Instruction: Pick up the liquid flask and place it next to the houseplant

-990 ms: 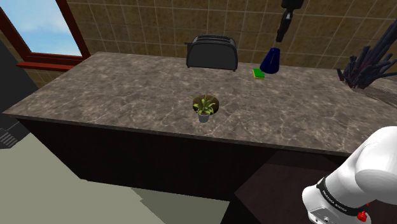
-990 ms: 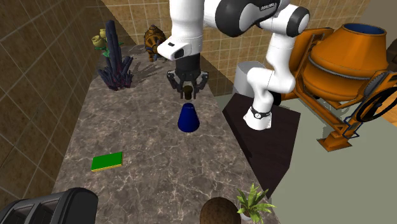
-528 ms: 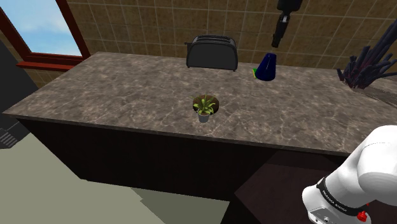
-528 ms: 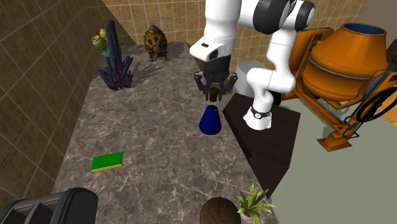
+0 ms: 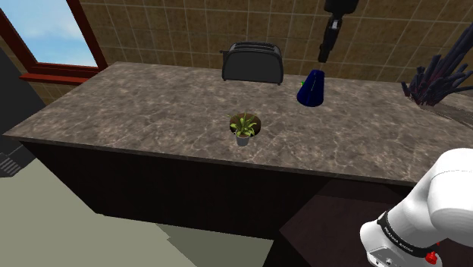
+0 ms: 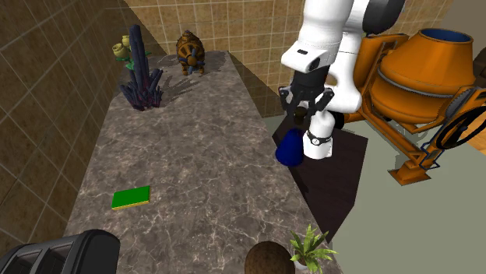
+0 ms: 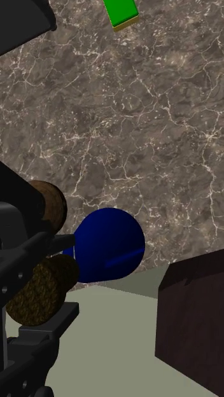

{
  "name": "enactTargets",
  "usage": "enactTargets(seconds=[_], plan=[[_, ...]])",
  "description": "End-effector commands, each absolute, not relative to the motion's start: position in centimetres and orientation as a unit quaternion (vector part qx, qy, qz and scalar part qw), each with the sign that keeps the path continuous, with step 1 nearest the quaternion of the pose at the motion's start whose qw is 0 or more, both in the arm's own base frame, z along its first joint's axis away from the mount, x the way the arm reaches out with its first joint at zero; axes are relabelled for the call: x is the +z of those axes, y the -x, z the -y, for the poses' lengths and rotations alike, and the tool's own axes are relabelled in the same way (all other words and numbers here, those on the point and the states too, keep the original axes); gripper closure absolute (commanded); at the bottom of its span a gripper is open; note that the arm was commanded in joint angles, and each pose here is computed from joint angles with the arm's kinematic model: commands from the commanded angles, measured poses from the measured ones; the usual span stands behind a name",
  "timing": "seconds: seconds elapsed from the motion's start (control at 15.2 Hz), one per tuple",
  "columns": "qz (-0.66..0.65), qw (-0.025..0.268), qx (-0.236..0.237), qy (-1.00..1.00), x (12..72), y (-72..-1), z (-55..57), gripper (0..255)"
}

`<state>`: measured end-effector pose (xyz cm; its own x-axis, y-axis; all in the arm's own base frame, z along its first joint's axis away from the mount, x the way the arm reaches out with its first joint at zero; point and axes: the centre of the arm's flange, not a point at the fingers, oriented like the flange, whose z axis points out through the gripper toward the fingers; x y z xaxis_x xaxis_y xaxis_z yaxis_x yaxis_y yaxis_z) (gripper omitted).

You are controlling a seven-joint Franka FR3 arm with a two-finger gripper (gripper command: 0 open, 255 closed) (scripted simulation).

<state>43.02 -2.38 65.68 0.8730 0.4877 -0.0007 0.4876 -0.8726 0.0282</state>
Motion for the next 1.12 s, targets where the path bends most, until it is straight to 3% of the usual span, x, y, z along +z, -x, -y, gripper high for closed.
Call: enactTargets(seconds=[0.0, 1.06], plan=[[-0.251, 0.014, 0.003, -0.968, 65.6, -41.9, -0.2, 255], [-0.251, 0.014, 0.003, -0.968, 57.1, -41.9, -0.2, 255]])
